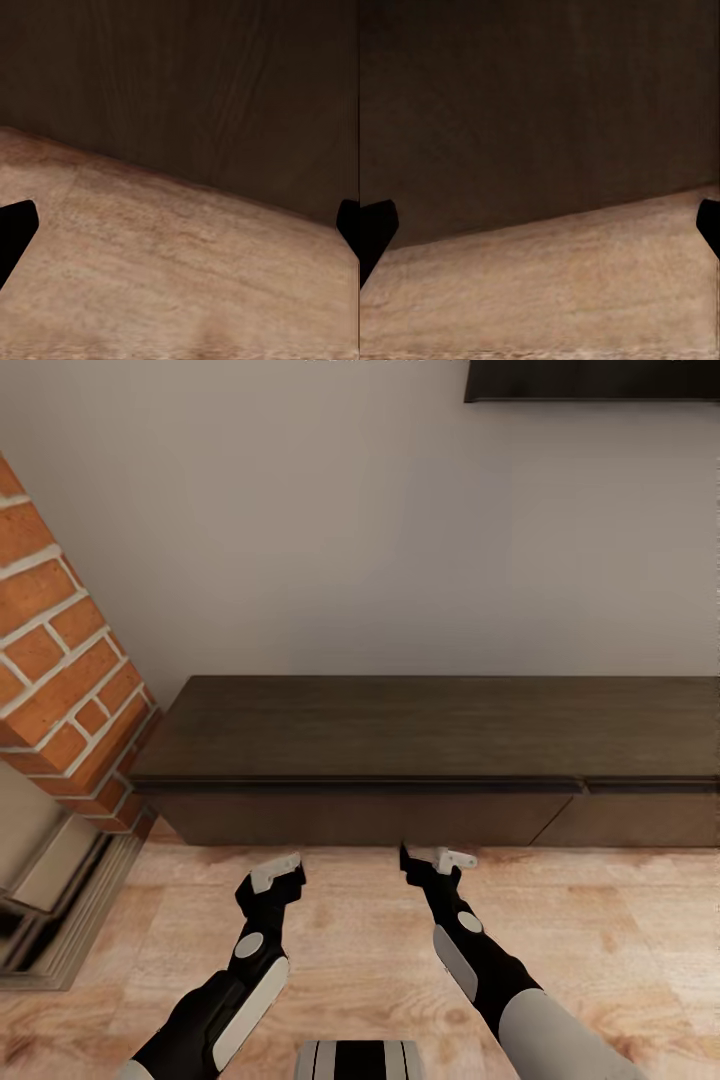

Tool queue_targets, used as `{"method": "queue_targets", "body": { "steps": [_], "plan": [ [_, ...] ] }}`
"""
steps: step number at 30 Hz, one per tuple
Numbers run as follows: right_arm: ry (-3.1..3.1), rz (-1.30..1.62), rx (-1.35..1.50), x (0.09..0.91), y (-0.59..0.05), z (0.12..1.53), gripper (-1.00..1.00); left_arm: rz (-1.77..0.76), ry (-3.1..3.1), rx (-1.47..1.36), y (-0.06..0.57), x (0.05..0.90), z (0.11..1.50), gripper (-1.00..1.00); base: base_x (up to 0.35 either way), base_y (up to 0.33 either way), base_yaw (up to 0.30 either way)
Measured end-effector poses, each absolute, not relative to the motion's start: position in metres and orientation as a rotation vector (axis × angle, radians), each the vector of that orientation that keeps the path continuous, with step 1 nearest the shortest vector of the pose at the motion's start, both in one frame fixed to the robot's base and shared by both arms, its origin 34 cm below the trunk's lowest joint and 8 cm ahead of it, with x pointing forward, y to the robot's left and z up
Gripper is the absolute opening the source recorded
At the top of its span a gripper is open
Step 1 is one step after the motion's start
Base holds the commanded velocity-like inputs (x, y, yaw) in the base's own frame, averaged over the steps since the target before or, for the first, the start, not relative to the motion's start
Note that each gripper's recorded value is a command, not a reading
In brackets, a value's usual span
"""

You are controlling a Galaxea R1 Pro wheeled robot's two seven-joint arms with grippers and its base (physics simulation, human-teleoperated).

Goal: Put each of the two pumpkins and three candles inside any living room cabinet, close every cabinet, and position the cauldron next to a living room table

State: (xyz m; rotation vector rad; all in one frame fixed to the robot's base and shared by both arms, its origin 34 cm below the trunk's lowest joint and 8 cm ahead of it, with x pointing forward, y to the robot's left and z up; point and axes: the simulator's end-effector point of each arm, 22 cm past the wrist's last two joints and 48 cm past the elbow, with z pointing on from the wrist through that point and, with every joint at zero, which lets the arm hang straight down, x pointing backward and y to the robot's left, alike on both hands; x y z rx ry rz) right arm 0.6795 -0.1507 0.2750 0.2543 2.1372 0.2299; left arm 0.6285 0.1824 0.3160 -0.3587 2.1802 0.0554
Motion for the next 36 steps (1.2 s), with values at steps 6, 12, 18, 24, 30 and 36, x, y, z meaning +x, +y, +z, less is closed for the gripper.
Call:
{"method": "queue_targets", "body": {
  "steps": [6, 12, 18, 24, 30, 36],
  "plan": [
    [2.146, 0.23, 0.25, 0.678, -0.15, 0.273, 1.0, 0.041, 2.188, -0.358, 0.179, 0.628, 0.316, 1.0, -0.34, 0.0, 0.0],
    [2.233, 0.23, 0.234, 0.667, -0.151, 0.258, 1.0, 0.032, 2.28, -0.314, 0.17, 0.619, 0.307, 1.0, -0.339, 0.0, 0.0],
    [2.335, 0.261, 0.19, 0.666, -0.153, 0.26, 1.0, -0.032, 2.539, -0.32, 0.159, 0.578, 0.271, 1.0, -0.128, 0.0, 0.0],
    [2.475, 0.259, 0.156, 0.639, -0.16, 0.24, 1.0, -0.11, 2.695, -0.377, 0.158, 0.548, 0.251, 1.0, -0.009, 0.0, 0.0],
    [2.606, 0.26, 0.118, 0.614, -0.159, 0.226, 1.0, -0.138, 2.742, -0.426, 0.16, 0.529, 0.243, 1.0, 0.0, 0.0, 0.0],
    [2.595, 0.26, 0.115, 0.616, -0.159, 0.235, 1.0, -0.134, 2.743, -0.431, 0.161, 0.523, 0.247, 1.0, 0.0, 0.0, 0.0]
  ]
}}
